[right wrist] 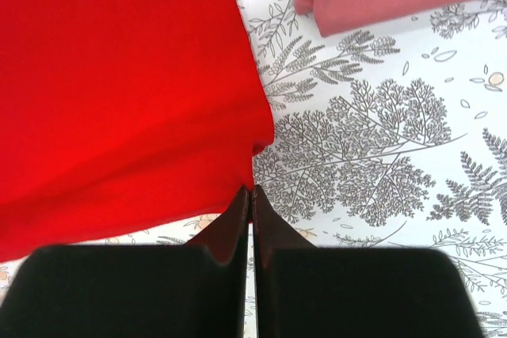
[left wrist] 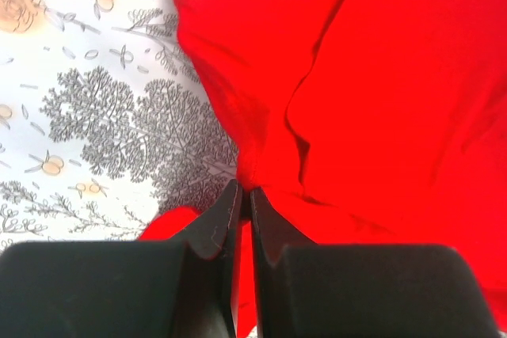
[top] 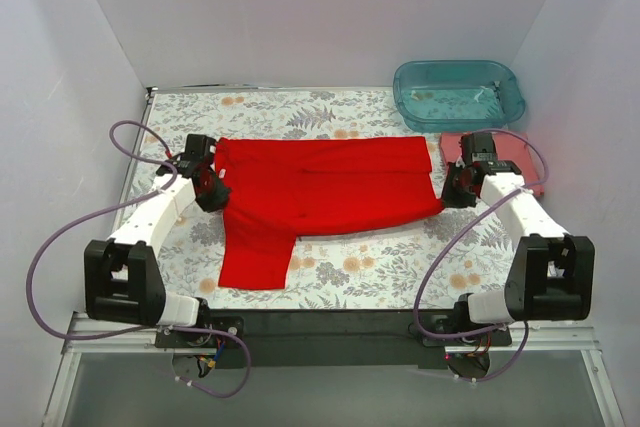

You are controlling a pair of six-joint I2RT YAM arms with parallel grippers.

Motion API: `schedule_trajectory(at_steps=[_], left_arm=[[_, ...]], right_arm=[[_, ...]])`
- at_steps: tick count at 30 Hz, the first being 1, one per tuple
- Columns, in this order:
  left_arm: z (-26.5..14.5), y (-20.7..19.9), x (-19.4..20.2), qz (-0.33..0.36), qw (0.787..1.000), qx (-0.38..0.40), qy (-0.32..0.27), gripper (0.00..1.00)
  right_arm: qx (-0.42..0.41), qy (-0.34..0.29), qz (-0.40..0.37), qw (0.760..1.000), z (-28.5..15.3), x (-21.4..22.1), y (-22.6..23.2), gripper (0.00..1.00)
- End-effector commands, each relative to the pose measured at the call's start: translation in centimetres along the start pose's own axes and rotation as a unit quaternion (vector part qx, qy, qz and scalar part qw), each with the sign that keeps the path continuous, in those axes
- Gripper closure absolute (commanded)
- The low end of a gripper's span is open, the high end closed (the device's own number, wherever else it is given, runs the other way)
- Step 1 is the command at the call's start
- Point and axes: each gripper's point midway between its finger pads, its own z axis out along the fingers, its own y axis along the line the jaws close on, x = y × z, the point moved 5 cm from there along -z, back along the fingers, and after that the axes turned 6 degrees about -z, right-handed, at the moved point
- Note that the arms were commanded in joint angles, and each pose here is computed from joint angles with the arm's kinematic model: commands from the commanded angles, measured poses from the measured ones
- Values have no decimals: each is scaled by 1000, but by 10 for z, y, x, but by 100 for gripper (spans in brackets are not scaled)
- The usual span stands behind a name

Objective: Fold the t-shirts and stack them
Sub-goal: Fold the tshirt

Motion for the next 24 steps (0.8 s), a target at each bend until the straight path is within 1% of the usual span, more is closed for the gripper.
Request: schedule_trajectory(at_steps=[1,10,12,19,24], left_arm=[[0,-10,-17,9,1000,4,-5,100],[18,-32,-49,5,1000,4,-3,100],[27,-35,-51,7,1000,0,3,100],[39,-55,-70,5,1000,9,0,100],[48,-58,-76,4,1000,1,-3,100]], right_arm=[[-6,-14,-9,1000,-2,-22,3,99],[3,-14,-4,1000,12,-52,6,99],[-2,-16,0,1000,16,-60,8,99],[7,-21,3,1000,27,-77,9,99],[22,-23,5,999,34,-85,3,99]])
